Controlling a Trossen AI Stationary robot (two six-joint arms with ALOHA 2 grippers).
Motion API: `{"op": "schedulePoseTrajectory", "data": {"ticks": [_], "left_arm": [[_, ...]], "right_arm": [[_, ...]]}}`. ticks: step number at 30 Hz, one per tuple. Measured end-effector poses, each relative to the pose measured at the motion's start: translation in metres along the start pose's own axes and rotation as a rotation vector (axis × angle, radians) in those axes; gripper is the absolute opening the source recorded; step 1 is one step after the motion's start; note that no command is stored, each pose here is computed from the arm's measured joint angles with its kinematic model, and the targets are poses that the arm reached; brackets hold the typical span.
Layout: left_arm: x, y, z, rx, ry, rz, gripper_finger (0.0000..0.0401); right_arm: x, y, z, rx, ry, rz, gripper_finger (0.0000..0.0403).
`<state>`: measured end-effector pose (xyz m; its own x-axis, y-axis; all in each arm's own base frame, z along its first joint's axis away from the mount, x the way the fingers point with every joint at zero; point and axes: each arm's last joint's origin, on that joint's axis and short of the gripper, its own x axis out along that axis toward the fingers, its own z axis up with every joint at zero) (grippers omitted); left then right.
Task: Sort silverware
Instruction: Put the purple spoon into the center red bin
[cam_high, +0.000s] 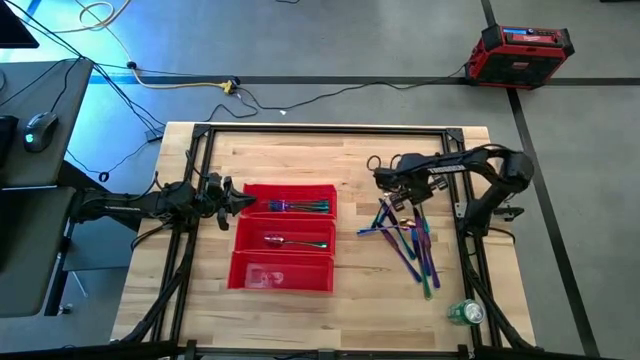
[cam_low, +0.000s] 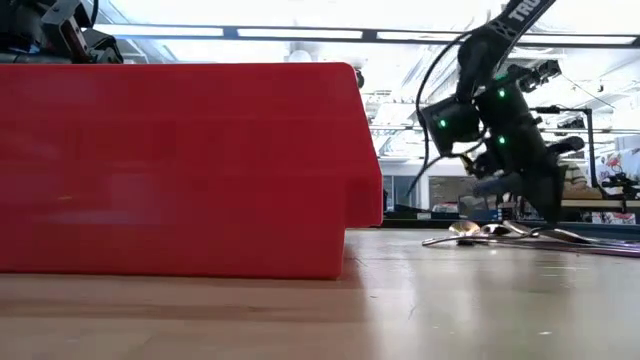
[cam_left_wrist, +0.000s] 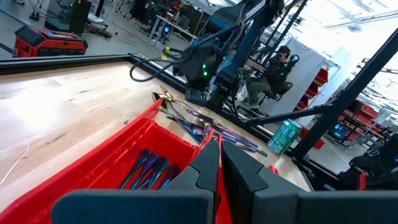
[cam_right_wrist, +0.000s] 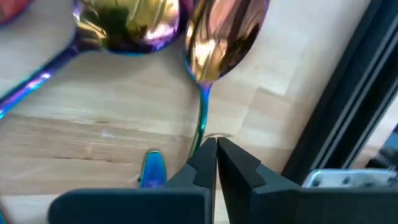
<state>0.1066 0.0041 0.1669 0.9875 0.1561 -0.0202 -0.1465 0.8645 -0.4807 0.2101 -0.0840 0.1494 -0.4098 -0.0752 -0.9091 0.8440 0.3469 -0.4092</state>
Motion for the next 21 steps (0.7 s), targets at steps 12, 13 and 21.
{"op": "schedulePoseTrajectory", "data": {"ticks": [12,13,21], "left_arm": [[0.0,0.0,-0.001,0.002,0.011,0.003,0.0],[0.0,0.0,-0.001,0.003,0.015,0.005,0.0],[0.0,0.001,-0.003,-0.002,0.029,0.017,0.0]], "right_arm": [[-0.004,-0.019,0.012,-0.12,-0.047,0.126,0.0105],[0.002,-0.021,0.013,-0.119,-0.03,0.151,0.0117],[0.041,-0.029,0.009,-0.084,0.014,0.217,0.0148]]}}
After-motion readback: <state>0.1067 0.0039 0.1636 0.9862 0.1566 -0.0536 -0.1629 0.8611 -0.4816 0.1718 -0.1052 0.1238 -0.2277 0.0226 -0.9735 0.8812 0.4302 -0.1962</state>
